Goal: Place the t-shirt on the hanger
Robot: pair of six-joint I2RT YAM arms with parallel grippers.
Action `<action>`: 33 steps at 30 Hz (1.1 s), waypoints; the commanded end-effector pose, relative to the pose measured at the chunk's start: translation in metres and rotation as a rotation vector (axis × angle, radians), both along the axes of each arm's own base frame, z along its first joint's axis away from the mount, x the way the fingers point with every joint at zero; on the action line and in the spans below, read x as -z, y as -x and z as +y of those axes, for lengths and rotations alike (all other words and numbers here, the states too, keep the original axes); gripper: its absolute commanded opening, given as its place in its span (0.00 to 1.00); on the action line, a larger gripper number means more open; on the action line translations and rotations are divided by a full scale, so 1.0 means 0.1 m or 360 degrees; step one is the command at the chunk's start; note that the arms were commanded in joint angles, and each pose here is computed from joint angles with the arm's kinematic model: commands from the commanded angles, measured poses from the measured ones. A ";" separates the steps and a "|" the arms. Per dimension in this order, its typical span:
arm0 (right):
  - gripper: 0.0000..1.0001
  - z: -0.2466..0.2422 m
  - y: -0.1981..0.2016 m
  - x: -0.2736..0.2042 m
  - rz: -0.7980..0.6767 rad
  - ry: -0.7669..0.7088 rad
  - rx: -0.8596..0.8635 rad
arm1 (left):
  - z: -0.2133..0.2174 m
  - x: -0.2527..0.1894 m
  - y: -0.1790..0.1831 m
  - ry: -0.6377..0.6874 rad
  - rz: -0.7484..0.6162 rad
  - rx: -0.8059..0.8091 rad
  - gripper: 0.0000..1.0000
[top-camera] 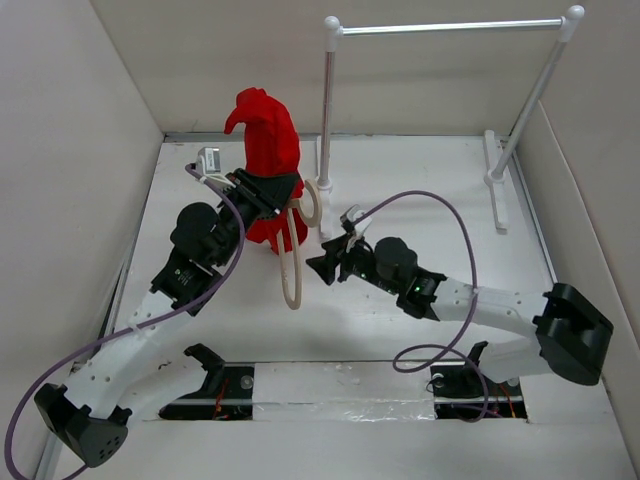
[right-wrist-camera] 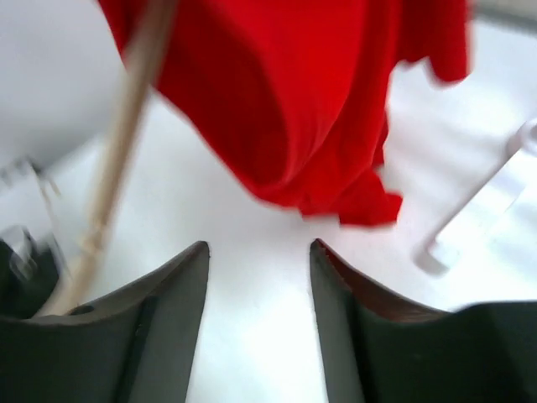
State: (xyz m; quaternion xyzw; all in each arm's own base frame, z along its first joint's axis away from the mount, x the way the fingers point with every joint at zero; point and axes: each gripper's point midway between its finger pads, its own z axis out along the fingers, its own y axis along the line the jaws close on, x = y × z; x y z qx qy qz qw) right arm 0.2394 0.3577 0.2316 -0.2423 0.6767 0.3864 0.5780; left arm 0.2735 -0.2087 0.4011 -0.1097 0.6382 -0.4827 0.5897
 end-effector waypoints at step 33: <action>0.00 0.35 0.11 0.13 -0.0079 -0.0126 -0.0109 | 0.11 -0.87 0.03 0.0356 -0.0342 -0.0040 0.00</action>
